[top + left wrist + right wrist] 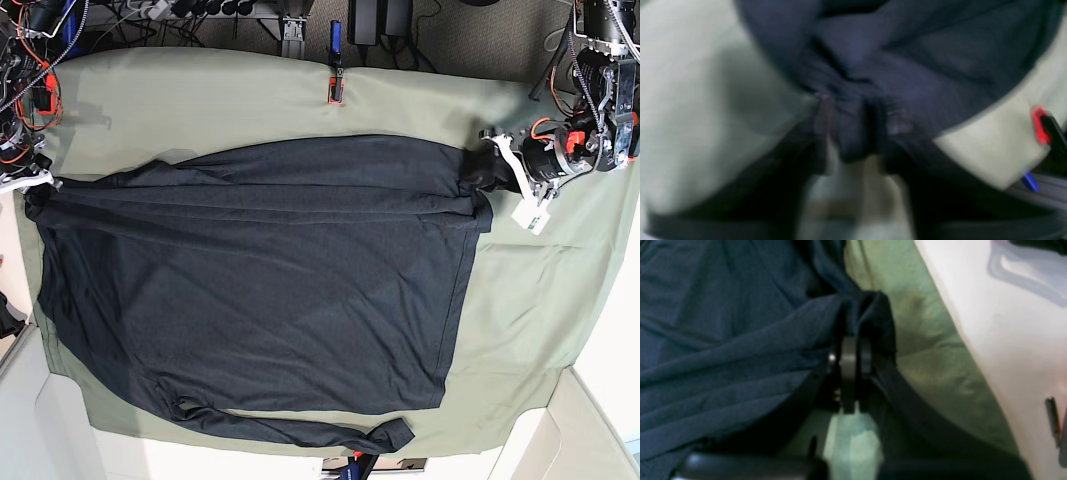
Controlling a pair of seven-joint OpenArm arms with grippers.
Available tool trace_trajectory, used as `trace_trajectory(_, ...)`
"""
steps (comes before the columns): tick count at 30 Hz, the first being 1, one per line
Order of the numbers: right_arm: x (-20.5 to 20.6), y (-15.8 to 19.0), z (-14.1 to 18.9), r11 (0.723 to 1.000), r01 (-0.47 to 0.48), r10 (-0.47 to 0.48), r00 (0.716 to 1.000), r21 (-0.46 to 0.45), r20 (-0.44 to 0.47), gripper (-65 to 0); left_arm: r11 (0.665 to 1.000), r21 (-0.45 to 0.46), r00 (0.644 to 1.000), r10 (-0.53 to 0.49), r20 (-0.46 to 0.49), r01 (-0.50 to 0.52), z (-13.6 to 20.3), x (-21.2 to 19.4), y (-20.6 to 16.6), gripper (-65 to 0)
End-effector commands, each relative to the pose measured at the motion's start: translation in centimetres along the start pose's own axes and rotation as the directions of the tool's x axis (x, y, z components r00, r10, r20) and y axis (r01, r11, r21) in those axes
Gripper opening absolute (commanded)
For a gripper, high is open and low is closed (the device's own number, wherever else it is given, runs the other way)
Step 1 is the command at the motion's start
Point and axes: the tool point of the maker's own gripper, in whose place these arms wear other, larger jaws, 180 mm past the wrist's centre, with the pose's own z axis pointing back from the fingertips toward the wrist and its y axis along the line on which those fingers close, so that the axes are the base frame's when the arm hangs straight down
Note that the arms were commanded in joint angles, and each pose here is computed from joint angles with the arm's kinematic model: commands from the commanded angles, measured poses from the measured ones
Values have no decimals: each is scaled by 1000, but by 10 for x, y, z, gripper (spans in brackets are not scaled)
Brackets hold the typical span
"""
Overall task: Fold the T-shirt properly
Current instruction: 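Drag the folded shoulder edge further toward the hem with both grippers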
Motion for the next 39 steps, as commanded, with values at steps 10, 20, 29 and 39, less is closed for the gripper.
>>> trace_trajectory(10, 20, 0, 4, 1000, -20, 19, 999, 8, 51, -650, 992, -16, 988, -126, -86, 125, 34, 10, -5, -650)
trace_trajectory(20, 22, 0, 4, 1000, -21, 20, 998, 7, 57, -650, 940, 24, 939, -338, -68, 340, 59, 42, -19, -650)
trace_trajectory(29, 54, 12, -1, 999, -31, 28, 992, 23, 124, -650, 908, 137, 918, -396, -35, 396, 69, 78, 7, -650)
trace_trajectory(39, 79, 23, -12, 999, -30, 25, 991, 33, 131, -650, 892, 257, 916, -397, 57, 371, 73, 126, 48, -650)
